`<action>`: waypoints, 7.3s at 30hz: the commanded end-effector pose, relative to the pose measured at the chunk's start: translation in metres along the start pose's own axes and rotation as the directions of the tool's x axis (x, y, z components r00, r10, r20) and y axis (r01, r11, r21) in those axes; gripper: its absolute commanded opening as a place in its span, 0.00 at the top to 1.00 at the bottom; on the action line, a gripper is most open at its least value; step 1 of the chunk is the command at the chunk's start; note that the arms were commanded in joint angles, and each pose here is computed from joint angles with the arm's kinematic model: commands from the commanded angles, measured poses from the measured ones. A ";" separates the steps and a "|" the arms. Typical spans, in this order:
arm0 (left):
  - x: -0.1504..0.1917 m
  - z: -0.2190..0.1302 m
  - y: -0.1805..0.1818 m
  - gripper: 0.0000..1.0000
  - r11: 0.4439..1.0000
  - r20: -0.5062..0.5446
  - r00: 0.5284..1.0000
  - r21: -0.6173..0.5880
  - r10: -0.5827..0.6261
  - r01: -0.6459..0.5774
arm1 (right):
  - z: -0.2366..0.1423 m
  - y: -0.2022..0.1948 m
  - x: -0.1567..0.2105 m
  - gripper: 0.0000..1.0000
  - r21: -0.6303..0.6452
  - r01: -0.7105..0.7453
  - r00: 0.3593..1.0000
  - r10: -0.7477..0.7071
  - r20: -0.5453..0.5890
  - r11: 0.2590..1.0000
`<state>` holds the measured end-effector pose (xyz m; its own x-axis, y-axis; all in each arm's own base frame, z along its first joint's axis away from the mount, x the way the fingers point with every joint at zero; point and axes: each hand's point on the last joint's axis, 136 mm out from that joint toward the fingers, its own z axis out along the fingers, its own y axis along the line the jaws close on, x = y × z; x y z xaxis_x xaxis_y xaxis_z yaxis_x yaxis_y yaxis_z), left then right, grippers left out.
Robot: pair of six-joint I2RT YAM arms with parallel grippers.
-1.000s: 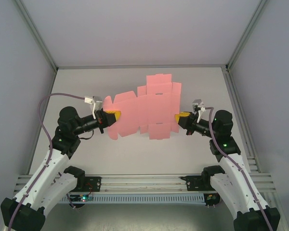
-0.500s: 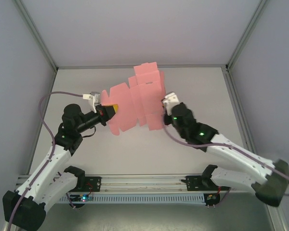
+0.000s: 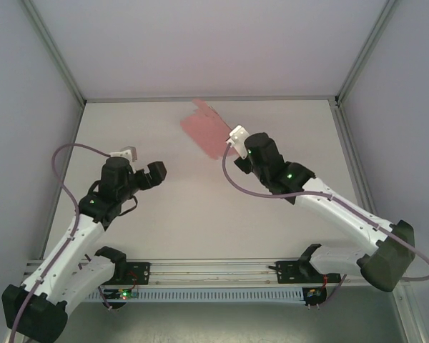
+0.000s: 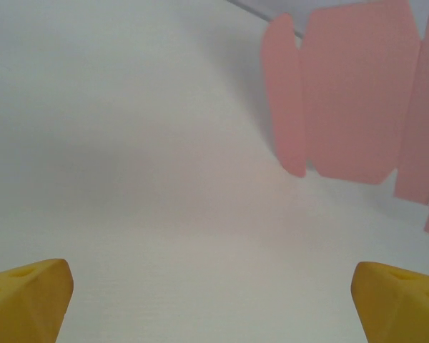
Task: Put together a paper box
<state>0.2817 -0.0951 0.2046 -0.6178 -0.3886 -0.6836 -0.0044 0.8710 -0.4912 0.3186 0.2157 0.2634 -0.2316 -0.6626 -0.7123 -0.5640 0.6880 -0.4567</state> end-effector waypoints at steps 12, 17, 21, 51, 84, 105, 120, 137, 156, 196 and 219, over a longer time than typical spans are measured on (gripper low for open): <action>-0.069 -0.048 0.001 0.00 0.987 0.195 0.981 -0.160 0.001 0.031 | -0.109 0.040 -0.013 1.00 -0.552 0.389 0.899 -0.434 0.054 0.738; -0.069 -0.044 0.021 0.00 0.969 0.195 0.980 -0.234 -0.031 0.078 | -0.096 0.041 0.004 1.00 -0.581 0.380 0.886 -0.463 0.006 0.720; -0.058 -0.016 0.019 0.00 0.976 0.107 0.994 -0.209 -0.035 0.057 | -0.026 0.029 0.016 1.00 -0.443 0.396 0.865 -0.488 -0.112 0.804; -0.043 0.178 0.023 0.00 0.987 -0.302 0.953 -0.157 -0.006 -0.043 | 0.152 0.073 0.086 1.00 -0.453 0.423 0.860 -0.505 -0.073 0.785; 0.029 0.146 -0.047 0.11 0.930 -0.492 0.790 0.212 0.366 -0.299 | 0.154 0.058 0.090 1.00 -0.385 0.204 0.933 -0.298 -0.202 0.900; 0.042 0.113 -0.090 0.26 0.461 -0.229 0.476 0.761 0.849 -0.456 | 0.112 0.091 0.088 1.00 -0.707 0.198 0.945 -0.325 -0.048 0.679; 0.023 0.137 -0.097 0.73 0.572 -0.286 0.552 0.680 0.783 -0.459 | 0.121 0.084 0.088 1.00 -0.689 0.157 0.944 -0.313 -0.106 0.708; 0.019 0.168 -0.113 0.93 0.604 -0.303 0.527 0.486 0.794 -0.631 | 0.133 0.081 0.060 1.00 -0.484 0.036 0.980 -0.125 -0.153 0.874; 0.028 0.185 -0.120 0.95 0.722 -0.471 0.550 0.387 0.690 -0.574 | 0.138 0.069 0.046 1.00 -0.357 -0.080 0.977 0.002 -0.214 0.931; 0.026 0.133 -0.120 0.61 0.547 -0.285 0.499 0.651 0.818 -0.526 | 0.084 0.094 0.054 1.00 -0.681 0.171 0.984 -0.165 0.075 0.712; 0.041 0.097 -0.100 0.95 0.396 -0.221 0.357 0.734 0.908 -0.552 | 0.085 0.070 0.069 1.00 -0.648 0.109 0.986 -0.164 -0.026 0.754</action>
<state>0.3521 -0.2460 0.1775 -0.3980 0.6661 -0.6308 0.9141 0.3464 -0.2109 0.3302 0.2565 0.1277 -0.1449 -0.7630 -0.6300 -0.9678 0.2417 -0.0700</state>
